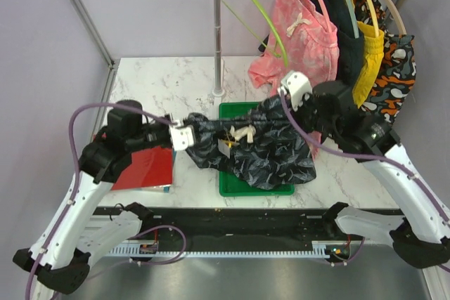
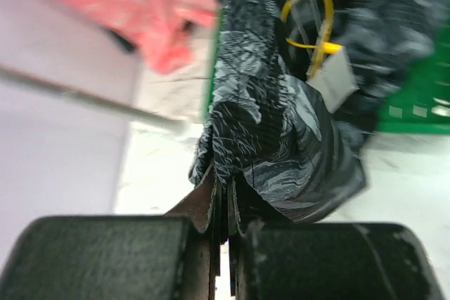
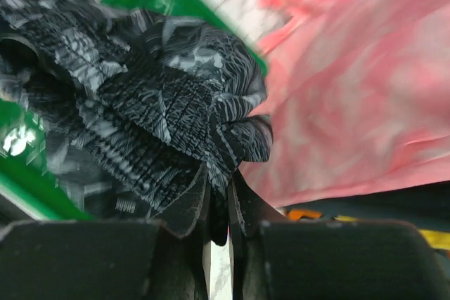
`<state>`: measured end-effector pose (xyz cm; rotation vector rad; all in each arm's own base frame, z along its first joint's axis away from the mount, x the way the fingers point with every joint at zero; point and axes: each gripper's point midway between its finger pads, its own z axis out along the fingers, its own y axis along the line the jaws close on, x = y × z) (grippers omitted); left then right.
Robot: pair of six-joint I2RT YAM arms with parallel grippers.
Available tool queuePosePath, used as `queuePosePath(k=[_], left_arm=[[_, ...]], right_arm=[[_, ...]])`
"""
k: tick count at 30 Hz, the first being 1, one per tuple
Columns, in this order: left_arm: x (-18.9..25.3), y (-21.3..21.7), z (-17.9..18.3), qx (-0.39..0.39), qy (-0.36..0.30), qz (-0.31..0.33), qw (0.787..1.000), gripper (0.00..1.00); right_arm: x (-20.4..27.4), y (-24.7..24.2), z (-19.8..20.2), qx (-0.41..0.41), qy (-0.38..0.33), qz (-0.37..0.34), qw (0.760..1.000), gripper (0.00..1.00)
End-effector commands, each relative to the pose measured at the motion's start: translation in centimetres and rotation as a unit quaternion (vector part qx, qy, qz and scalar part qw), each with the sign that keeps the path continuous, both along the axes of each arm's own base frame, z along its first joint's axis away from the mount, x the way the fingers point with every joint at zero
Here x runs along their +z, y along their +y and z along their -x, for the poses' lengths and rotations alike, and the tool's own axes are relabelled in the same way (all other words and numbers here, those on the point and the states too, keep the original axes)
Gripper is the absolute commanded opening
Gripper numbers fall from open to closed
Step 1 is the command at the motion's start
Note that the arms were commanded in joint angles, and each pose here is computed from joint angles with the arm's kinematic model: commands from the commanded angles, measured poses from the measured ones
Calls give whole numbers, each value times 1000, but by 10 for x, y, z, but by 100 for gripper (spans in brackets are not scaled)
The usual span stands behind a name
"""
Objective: Place the shorts on the hanger
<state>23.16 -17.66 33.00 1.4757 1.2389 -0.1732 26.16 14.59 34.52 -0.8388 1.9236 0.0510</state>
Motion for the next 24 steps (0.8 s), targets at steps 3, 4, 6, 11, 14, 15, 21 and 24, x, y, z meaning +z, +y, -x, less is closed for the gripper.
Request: queuePosePath(k=[3,4,6,11,14,15,21,24], left_arm=[[-122,-14,68,-116,135,-99,979,2],[-134,-15,72,-118,145,-113,976,2],[-165,-18,76,-126,173,-138,967,2],[-214,-13,70,-98,202,-172,959,2],[-221,-13,91,-127,206,-177,954,2],[-219,-15,104,-152,206,-178,950,6],[-196,0,176,-270,219,-172,922,53],[-180,1,176,-252,231,-163,926,59]], right_arm=[[-140,-20,41,62,162,135,976,0],[-149,-18,42,67,176,138,972,0],[-161,-14,43,74,192,137,969,4],[-207,-11,51,80,259,154,950,10],[-215,-9,59,88,292,146,941,22],[-215,-11,60,86,299,144,939,26],[-179,-14,82,152,293,142,933,66],[-157,-17,92,188,266,143,935,78]])
